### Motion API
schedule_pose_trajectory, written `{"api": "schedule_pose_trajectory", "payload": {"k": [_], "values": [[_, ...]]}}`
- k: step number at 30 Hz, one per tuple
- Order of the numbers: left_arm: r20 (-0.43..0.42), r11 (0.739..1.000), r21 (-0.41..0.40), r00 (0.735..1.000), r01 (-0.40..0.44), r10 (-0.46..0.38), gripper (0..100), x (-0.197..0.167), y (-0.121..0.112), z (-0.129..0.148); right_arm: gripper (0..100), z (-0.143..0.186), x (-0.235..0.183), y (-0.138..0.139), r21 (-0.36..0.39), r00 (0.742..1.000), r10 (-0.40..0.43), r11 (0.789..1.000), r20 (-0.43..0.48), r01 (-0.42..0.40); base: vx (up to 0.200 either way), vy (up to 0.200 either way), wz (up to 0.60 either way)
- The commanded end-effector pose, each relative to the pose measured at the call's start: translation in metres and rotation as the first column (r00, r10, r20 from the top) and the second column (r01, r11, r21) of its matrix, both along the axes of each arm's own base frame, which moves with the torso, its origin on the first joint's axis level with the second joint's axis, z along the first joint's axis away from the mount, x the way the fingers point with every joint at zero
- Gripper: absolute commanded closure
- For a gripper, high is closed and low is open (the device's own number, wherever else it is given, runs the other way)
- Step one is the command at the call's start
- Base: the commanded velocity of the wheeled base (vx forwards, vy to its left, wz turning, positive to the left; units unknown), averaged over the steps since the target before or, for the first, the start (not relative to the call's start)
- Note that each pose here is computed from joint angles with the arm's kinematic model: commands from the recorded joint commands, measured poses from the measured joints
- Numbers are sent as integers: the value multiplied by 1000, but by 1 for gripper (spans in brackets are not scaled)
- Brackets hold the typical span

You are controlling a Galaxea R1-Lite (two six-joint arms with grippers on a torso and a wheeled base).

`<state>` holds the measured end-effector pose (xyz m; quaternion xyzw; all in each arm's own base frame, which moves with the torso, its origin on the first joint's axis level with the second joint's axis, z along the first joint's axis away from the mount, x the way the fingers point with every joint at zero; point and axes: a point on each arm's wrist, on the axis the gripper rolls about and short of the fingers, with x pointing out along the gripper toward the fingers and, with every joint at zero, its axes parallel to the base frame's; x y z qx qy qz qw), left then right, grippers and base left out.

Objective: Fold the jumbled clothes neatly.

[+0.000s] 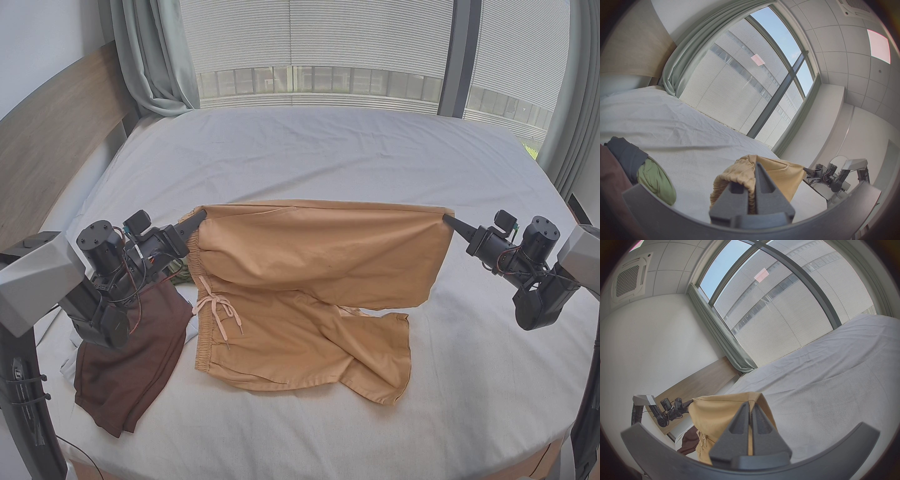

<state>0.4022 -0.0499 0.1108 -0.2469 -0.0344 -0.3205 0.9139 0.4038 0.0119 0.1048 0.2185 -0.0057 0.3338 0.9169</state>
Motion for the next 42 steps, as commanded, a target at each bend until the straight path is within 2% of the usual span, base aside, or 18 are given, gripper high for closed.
{"api": "schedule_pose_trajectory", "payload": {"k": [1,13,30,42], "values": [[-22,999,-36,1000,-23,22,100,18,-1,-15,100,-21,13,0,5,999,2,1000,-36,-2,0,0,0],[-15,998,-46,999,-41,40,100,37,1,-31,100,-25,32,6,6,1000,16,1000,1,-16,0,0,0],[1,997,-64,999,-44,44,100,53,3,-40,100,-39,51,12,5,1000,28,1000,-5,-28,0,0,0],[7,996,-74,999,-44,45,100,59,4,-43,100,-35,60,20,5,999,46,999,2,-46,0,0,0]]}}
